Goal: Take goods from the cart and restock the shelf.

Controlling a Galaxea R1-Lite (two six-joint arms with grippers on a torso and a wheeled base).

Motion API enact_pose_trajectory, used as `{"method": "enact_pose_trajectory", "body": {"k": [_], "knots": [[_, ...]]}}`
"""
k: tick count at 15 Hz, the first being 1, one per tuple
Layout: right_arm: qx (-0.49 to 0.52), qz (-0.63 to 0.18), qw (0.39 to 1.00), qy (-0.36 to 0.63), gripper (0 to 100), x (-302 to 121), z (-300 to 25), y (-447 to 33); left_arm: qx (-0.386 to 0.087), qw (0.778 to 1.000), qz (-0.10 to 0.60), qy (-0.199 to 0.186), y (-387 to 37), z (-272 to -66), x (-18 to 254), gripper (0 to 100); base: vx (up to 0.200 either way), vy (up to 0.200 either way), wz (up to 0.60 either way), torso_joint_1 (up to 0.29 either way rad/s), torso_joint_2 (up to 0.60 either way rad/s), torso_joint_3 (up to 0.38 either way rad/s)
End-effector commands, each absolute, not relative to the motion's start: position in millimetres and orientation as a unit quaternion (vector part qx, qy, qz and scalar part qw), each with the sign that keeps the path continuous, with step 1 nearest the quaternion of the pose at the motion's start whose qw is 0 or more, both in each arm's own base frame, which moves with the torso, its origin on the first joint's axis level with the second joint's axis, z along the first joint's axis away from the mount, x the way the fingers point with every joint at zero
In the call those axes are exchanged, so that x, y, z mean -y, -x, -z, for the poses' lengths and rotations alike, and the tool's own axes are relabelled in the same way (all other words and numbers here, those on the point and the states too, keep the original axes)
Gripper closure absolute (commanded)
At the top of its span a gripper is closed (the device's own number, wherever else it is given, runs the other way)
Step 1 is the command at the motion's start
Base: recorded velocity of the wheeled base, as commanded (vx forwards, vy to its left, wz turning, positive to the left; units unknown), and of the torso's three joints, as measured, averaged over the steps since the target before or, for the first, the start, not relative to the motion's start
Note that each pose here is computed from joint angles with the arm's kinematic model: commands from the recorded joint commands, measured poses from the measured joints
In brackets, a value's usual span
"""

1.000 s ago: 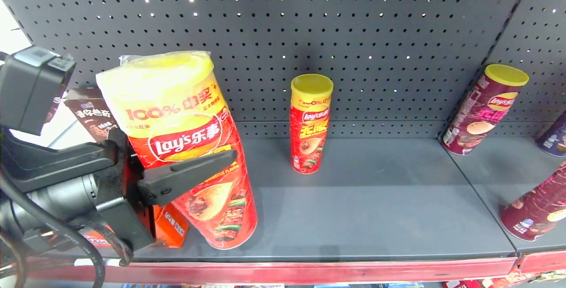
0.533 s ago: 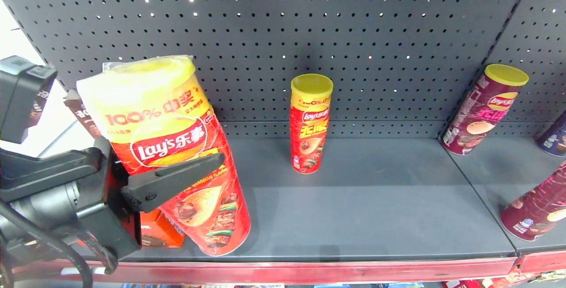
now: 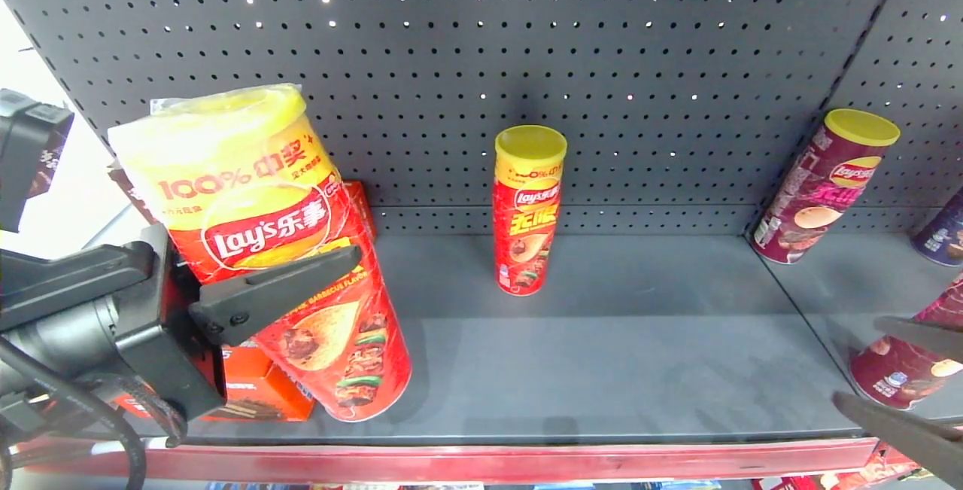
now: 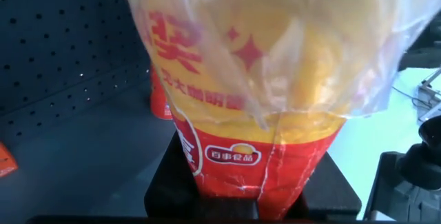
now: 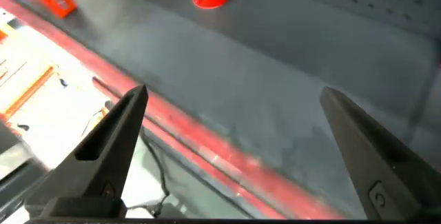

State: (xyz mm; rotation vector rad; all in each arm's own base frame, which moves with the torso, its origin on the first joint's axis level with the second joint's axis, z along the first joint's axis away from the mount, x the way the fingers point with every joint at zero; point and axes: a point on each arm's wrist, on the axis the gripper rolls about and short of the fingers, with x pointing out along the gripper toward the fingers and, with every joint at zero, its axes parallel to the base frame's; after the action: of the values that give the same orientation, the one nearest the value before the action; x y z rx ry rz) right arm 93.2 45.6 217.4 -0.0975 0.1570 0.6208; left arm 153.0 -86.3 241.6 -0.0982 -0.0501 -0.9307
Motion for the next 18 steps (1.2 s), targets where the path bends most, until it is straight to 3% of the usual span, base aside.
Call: {"method": "enact_pose_trajectory", "body": {"k": [1,4,8,13,16,18], "knots": [[-0.097,-0.295,0.949,0.052,0,-75,-198,-162,0.019,0.895,0.443,0.052,-155,-240,85,100,0.0,0.0,0.0,0.0,0.0,0.0],[-0.091,-0.292,0.951,0.049,0,-86,-188,-199,0.018,0.897,0.438,0.054,-156,-240,83,100,0.0,0.0,0.0,0.0,0.0,0.0],[-0.048,-0.356,0.932,0.044,0,-102,-214,-228,0.01,0.896,0.44,0.053,-160,-238,86,100,0.0,0.0,0.0,0.0,0.0,0.0],[-0.041,-0.451,0.891,0.04,0,-125,-214,-276,0.011,0.895,0.443,0.054,-162,-239,87,100,0.0,0.0,0.0,0.0,0.0,0.0],[0.012,-0.546,0.835,0.073,0,-126,-209,-312,0.009,0.887,0.458,0.057,-161,-239,88,100,0.0,0.0,0.0,0.0,0.0,0.0],[0.032,-0.56,0.824,0.076,0,-131,-204,-330,0.009,0.886,0.46,0.057,-161,-240,89,100,0.0,0.0,0.0,0.0,0.0,0.0]]}}
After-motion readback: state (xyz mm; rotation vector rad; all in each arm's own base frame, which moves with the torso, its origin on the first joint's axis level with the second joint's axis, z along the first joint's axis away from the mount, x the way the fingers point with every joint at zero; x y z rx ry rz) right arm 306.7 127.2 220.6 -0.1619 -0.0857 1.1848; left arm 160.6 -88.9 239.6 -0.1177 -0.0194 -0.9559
